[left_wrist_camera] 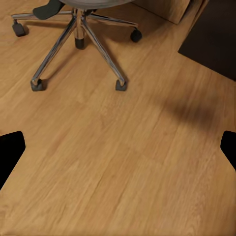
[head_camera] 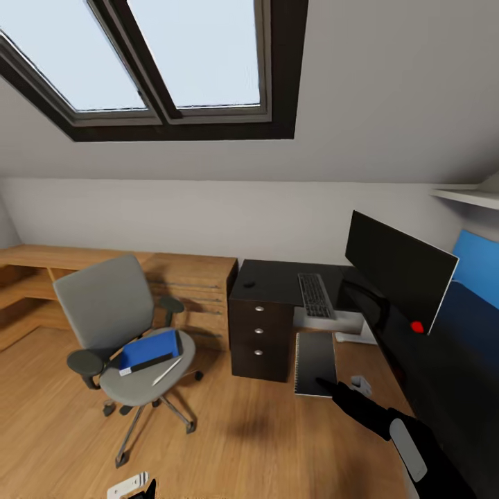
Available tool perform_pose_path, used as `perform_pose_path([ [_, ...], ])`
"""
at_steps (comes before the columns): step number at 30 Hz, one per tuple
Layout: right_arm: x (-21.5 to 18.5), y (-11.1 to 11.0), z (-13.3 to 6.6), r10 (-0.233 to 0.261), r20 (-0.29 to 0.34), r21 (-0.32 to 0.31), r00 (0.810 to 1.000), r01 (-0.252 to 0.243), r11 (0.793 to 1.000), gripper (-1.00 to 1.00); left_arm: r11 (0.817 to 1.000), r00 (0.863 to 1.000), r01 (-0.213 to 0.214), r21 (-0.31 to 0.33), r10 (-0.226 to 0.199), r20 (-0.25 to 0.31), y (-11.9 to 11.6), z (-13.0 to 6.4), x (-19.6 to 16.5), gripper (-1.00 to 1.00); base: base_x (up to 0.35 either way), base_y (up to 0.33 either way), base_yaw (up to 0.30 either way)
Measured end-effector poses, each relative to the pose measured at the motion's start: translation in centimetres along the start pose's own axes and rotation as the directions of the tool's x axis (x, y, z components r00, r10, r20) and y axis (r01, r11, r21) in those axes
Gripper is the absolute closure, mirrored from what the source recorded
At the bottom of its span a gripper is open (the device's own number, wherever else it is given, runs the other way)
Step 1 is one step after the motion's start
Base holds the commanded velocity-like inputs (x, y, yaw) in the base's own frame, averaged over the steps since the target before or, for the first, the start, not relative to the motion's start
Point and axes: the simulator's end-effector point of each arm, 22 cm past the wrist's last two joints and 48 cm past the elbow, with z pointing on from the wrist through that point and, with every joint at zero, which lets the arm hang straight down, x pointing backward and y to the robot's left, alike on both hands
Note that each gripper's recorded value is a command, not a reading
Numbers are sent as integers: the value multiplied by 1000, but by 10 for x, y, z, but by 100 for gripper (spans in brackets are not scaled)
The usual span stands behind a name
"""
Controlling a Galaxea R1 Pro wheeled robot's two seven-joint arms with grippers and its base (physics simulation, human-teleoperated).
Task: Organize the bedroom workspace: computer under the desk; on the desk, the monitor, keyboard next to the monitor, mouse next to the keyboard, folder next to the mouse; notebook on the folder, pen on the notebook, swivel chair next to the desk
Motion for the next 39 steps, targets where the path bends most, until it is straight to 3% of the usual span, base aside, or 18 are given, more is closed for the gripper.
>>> perform_pose_path([
  [39,0,0,0,5,3,-5,1000,-5,1000,100,1000,1000,0,-2,0,-4,1,0,2,-100,0,0,80],
])
